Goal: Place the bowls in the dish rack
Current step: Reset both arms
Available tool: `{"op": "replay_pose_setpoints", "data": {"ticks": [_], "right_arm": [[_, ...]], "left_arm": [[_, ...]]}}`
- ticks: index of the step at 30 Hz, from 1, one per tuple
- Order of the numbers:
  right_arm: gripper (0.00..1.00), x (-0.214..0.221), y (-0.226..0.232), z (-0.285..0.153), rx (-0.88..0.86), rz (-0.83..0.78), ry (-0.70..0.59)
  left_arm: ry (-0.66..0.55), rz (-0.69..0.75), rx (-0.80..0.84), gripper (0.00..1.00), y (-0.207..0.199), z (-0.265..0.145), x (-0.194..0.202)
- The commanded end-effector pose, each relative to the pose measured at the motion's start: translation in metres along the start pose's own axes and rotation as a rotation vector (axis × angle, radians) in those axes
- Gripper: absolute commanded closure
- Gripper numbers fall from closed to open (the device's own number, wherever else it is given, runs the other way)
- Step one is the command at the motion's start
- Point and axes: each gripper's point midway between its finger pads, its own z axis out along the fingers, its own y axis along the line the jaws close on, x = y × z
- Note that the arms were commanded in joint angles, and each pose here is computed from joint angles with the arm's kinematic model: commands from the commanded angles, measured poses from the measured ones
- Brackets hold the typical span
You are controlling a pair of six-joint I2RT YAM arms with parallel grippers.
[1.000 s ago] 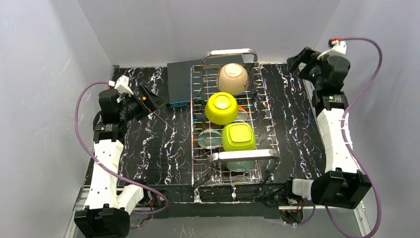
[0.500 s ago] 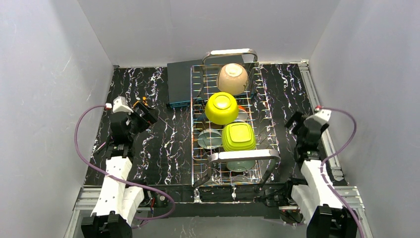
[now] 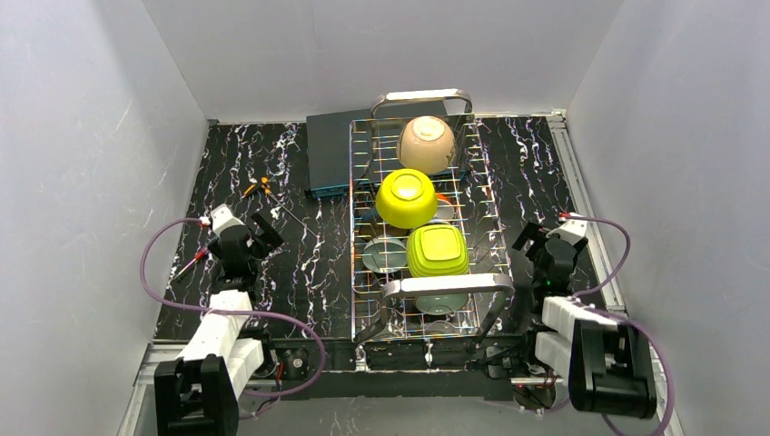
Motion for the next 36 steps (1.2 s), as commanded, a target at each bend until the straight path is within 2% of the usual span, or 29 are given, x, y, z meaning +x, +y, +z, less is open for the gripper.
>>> {"op": "replay_pose_setpoints", "data": {"ticks": [1, 7, 9, 14, 16, 17, 18, 20, 23, 27, 36], "right_arm": [[0.01, -0.03, 0.024, 0.013, -0.114, -0.033, -0.144], [0.01, -0.024, 0.038, 0.031, -0.172, -0.065, -0.133], [0.01, -0.019, 0.042, 0.035, -0.188, -0.084, -0.133], [0.01, -0.005, 0.05, 0.042, -0.231, -0.101, -0.135], [0.01, 0.002, 0.055, 0.05, -0.235, -0.141, -0.067], [0.01, 0.0, 0.059, 0.054, -0.248, -0.144, -0.07], [0.01, 0.001, 0.064, 0.059, -0.261, -0.154, -0.063], [0.01, 0.009, 0.065, 0.063, -0.241, -0.187, -0.006], [0.01, 0.007, 0.071, 0.063, -0.238, -0.198, -0.027], [0.01, 0.009, 0.072, 0.062, -0.244, -0.201, -0.013], [0.01, 0.01, 0.075, 0.062, -0.258, -0.203, -0.006]], "left_arm": [[-0.234, 0.029, -0.031, 0.02, 0.007, 0.012, -0.036], [-0.239, 0.149, 0.052, 0.02, -0.003, 0.033, -0.015], [-0.221, 0.236, 0.106, 0.02, -0.014, 0.037, -0.014], [-0.288, 0.325, 0.181, 0.02, -0.028, 0.049, -0.014], [-0.262, 0.398, 0.261, 0.02, -0.044, 0.062, 0.0], [-0.201, 0.441, 0.276, 0.02, -0.047, 0.067, 0.011], [-0.145, 0.451, 0.254, 0.02, -0.045, 0.068, 0.012], [-0.158, 0.436, 0.22, 0.02, -0.044, 0.076, 0.005], [-0.148, 0.437, 0.213, 0.02, -0.042, 0.075, 0.006], [-0.133, 0.473, 0.289, 0.02, -0.059, 0.071, 0.016], [-0.127, 0.476, 0.292, 0.02, -0.06, 0.071, 0.017]]}}
